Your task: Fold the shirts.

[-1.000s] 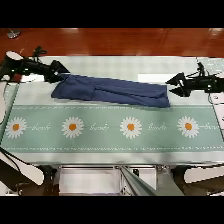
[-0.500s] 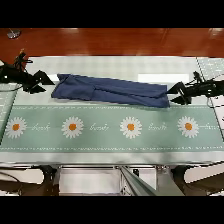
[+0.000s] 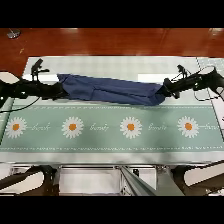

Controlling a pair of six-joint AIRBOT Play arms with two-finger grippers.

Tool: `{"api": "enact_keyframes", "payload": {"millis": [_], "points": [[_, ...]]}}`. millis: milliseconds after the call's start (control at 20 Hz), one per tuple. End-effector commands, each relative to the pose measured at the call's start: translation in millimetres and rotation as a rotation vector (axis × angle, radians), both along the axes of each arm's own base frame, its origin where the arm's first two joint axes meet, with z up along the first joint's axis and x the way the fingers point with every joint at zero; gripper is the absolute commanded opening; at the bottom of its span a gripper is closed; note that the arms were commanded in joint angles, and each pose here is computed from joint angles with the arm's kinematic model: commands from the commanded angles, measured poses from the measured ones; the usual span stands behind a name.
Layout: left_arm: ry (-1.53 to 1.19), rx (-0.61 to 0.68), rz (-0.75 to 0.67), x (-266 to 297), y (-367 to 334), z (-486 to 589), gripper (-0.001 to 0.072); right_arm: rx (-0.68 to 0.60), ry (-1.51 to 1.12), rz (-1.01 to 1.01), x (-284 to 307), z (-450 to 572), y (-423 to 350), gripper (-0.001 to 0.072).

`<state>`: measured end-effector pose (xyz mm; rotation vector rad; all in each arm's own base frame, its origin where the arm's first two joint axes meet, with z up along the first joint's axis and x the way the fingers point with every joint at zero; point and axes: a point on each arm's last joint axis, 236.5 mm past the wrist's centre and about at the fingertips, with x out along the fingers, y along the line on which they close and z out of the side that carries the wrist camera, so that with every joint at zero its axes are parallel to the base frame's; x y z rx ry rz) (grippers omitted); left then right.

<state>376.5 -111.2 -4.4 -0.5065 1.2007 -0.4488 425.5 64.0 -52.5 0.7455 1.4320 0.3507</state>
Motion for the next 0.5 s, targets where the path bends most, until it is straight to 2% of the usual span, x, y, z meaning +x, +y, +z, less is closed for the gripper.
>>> {"api": "enact_keyframes", "payload": {"millis": [0, 200, 250, 350, 450], "points": [[-0.043, -0.046, -0.101, -10, -47, 10, 0.0032, -0.132, -0.047, 0.097, -31, 40, -12, 0.0019], [-0.140, -0.029, -0.251, -22, -122, 19, 0.0030, -0.230, -0.183, 0.098, -98, 93, -10, 0.0019], [-0.208, 0.011, -0.301, -21, -140, 18, 0.0029, -0.254, -0.216, 0.092, -117, 101, -10, 0.0019], [-0.291, 0.158, -0.285, 1, -158, 9, 0.0029, -0.292, -0.252, 0.058, -155, 116, -8, 0.0019], [-0.278, 0.191, -0.341, 6, -193, 6, 0.0029, -0.294, -0.275, 0.025, -188, 130, -1, 0.0020]]}}
